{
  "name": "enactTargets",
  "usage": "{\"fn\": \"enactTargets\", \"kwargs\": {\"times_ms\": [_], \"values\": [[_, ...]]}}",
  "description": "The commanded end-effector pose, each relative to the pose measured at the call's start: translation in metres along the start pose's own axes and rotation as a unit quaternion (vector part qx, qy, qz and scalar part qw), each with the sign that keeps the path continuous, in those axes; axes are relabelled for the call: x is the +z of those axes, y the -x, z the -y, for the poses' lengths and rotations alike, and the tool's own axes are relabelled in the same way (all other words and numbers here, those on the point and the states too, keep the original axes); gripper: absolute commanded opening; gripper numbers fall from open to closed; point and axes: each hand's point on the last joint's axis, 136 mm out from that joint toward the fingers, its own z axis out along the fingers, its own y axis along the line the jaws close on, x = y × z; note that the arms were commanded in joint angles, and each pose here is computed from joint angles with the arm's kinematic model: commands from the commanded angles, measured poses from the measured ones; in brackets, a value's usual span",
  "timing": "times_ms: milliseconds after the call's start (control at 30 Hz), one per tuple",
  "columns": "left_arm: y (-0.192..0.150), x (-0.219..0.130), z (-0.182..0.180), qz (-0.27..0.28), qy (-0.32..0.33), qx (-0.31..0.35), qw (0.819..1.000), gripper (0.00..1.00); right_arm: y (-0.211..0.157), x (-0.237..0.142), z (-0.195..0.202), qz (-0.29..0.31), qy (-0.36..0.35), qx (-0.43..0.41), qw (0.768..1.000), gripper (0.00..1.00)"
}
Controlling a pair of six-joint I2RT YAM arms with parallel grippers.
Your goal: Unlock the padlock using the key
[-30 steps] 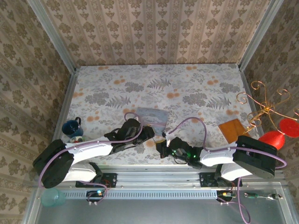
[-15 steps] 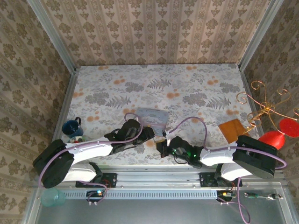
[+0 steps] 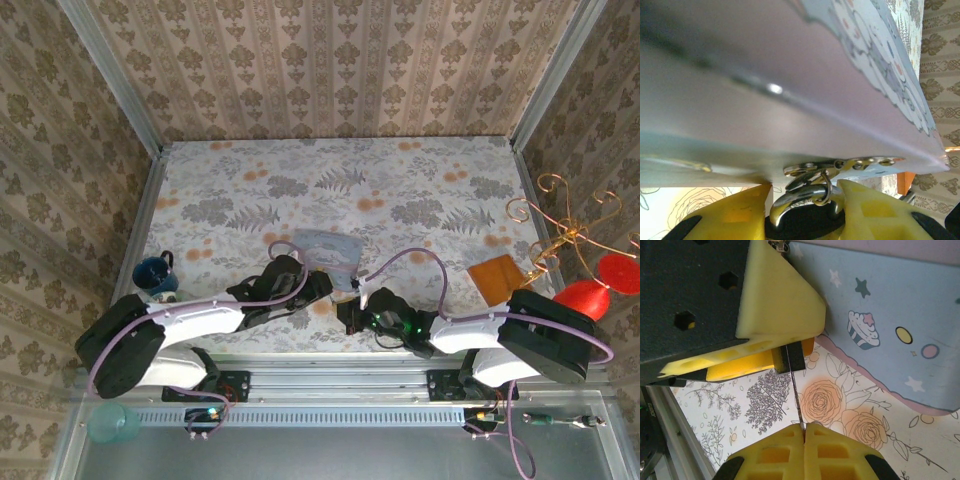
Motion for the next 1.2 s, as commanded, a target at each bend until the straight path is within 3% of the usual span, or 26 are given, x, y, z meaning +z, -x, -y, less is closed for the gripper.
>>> {"fn": "enactTargets", "kwargs": {"times_ms": [0, 800, 1167], "values": [[-0.013, 0.004, 0.019, -0.032, -0.029, 0.021, 0.999, 0.1, 0.027, -0.005, -0.005, 0.048, 0.006, 0.004, 0.999, 0.0], [-0.025, 0.007, 0.031, -0.045, -0.037, 0.027, 0.998, 0.1, 0.047, -0.008, -0.005, 0.081, 0.042, 0.027, 0.995, 0.0], [-0.017, 0.005, 0.026, -0.021, -0.039, 0.007, 0.999, 0.1, 0.029, 0.001, 0.003, 0.058, 0.035, 0.019, 0.998, 0.0]]}}
